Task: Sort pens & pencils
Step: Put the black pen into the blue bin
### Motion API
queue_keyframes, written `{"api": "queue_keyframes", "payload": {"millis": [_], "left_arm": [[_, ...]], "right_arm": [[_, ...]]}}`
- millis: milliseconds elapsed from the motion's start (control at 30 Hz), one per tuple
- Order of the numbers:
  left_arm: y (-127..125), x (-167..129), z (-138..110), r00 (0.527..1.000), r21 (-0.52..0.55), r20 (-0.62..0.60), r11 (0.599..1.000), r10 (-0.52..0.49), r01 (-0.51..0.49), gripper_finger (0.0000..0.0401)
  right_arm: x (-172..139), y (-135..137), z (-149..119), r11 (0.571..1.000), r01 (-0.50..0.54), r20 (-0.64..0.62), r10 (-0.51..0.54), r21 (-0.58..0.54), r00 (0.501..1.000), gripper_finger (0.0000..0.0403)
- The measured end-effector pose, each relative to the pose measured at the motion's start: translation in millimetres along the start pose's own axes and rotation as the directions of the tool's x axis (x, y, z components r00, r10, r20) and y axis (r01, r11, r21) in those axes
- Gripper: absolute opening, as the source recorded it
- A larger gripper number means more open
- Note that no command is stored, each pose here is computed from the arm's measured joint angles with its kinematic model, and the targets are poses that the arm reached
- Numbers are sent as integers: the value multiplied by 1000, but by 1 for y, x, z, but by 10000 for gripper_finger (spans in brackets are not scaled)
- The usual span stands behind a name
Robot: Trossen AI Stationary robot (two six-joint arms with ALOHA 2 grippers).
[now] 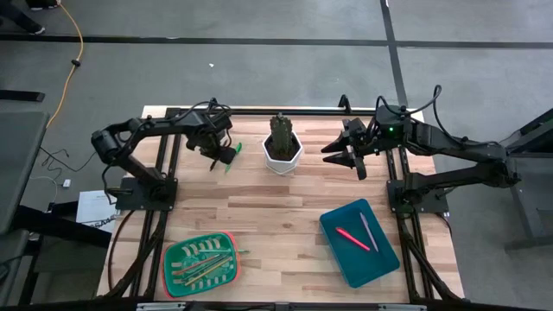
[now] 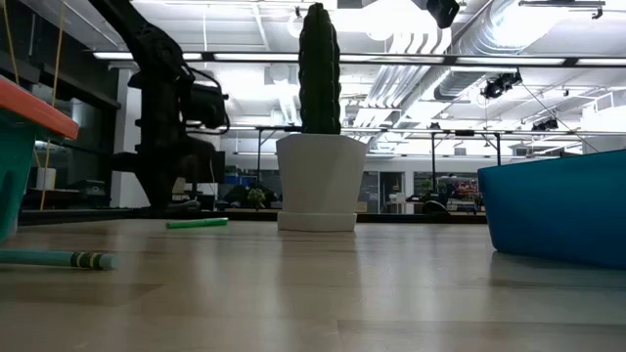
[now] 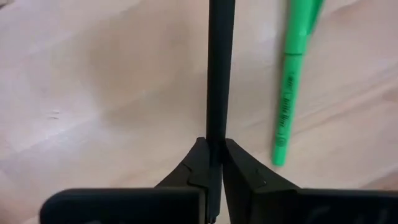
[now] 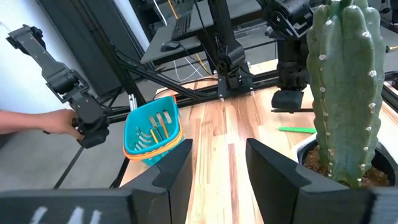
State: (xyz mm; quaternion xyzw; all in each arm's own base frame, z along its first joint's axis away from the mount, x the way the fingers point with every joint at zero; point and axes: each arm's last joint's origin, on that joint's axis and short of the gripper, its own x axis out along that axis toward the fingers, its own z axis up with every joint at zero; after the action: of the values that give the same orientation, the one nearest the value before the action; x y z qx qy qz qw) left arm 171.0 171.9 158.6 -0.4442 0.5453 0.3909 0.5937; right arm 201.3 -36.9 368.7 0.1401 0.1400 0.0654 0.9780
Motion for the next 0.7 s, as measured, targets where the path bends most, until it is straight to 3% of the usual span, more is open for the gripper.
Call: {"api": "queue_keyframes", "payload": {"millis": [233,500,700], "left_arm": [[1,-23,-7,996,52,82,998,-47,43,35],[-1,-57,-25,972,120,205,988,-118,95,14],[-7,-83,-46,933,198,297,969,-203,148,29]], "right_arm": [[0,0,0,1000,0,0,0,-7,1000,140],[0,0,0,1000,0,0,0,-15,1000,140],[0,0,0,1000,-5,0,5,-10,1000,140]]}}
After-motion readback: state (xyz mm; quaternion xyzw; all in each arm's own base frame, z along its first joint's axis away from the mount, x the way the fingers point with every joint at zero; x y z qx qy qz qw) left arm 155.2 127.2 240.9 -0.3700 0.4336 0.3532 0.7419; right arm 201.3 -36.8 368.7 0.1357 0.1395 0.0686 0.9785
